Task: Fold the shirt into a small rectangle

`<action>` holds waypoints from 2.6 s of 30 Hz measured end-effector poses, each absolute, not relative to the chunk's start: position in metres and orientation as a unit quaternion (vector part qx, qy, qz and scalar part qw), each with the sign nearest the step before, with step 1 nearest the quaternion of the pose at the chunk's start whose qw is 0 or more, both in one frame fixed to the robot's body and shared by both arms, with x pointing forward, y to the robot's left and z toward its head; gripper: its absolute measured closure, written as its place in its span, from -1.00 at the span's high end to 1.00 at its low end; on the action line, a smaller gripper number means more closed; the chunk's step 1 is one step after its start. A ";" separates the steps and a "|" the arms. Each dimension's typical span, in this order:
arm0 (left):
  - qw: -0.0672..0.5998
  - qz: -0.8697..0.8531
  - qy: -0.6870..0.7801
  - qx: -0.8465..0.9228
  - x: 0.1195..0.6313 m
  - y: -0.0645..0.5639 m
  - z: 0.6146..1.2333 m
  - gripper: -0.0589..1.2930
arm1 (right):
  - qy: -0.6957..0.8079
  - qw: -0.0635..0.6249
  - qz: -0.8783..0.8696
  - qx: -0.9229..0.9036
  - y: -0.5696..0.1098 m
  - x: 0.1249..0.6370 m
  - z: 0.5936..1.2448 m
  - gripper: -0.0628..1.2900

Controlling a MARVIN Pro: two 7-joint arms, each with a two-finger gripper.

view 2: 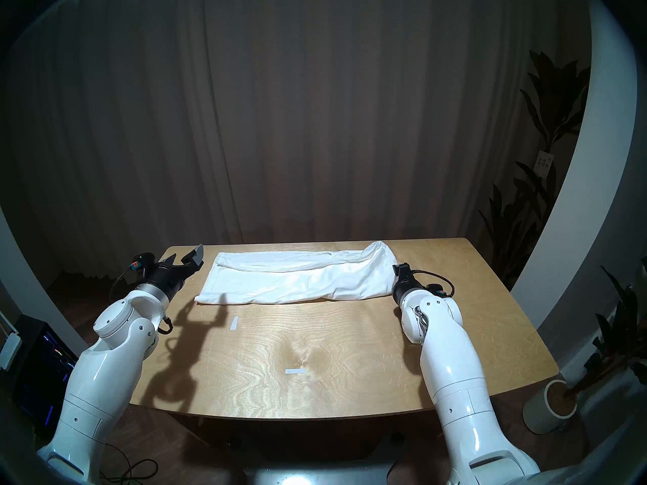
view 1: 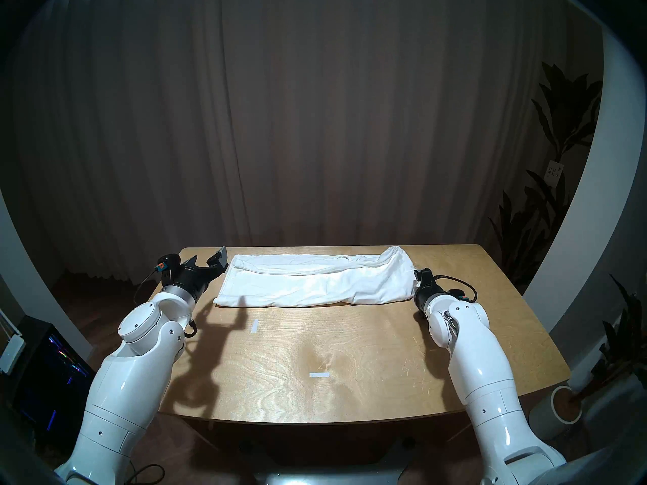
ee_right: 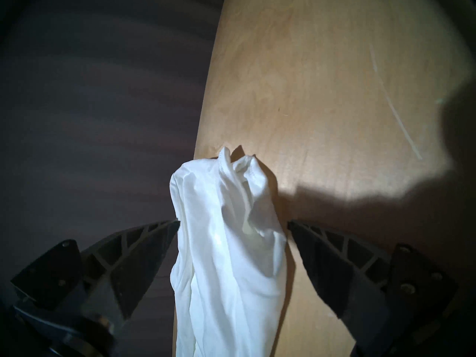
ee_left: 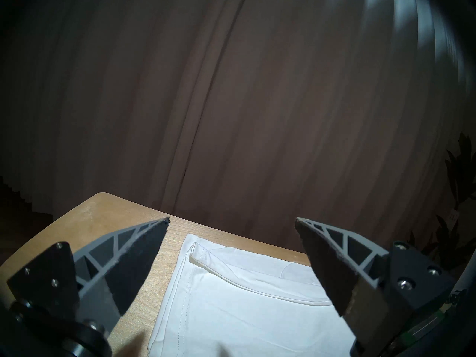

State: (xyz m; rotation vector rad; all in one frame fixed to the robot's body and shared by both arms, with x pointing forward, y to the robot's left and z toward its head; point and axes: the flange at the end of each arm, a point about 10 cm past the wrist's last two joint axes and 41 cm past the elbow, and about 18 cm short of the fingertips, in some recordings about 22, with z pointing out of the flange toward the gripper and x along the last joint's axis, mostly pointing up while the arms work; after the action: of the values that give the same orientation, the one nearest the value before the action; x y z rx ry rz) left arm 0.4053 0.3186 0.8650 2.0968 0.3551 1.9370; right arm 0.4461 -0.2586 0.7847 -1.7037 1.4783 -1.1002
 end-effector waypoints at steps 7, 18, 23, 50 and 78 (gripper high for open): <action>0.144 0.662 0.133 0.724 0.405 0.319 0.863 0.91 | 0.568 0.290 -0.423 -0.644 -0.261 0.450 0.783 0.83; 0.147 0.656 0.159 0.723 0.399 0.328 0.864 0.91 | 0.566 0.247 -0.429 -0.659 -0.258 0.486 0.786 0.73; 0.148 0.649 0.181 0.724 0.395 0.334 0.863 0.91 | 0.570 0.216 -0.419 -0.673 -0.255 0.501 0.789 0.74; 0.156 0.635 0.248 0.715 0.390 0.347 0.865 0.91 | 0.539 0.123 -0.403 -0.729 -0.230 0.552 0.791 0.74; 0.147 0.629 0.277 0.711 0.370 0.353 0.854 0.91 | 0.467 0.112 -0.435 -0.762 -0.219 0.576 0.771 -0.37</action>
State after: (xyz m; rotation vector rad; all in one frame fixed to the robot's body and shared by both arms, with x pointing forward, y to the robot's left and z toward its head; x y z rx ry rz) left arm 0.3702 0.3528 0.8542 2.0459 0.7977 1.8114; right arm 0.5758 -0.2187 0.7711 -2.2370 1.3692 -1.2754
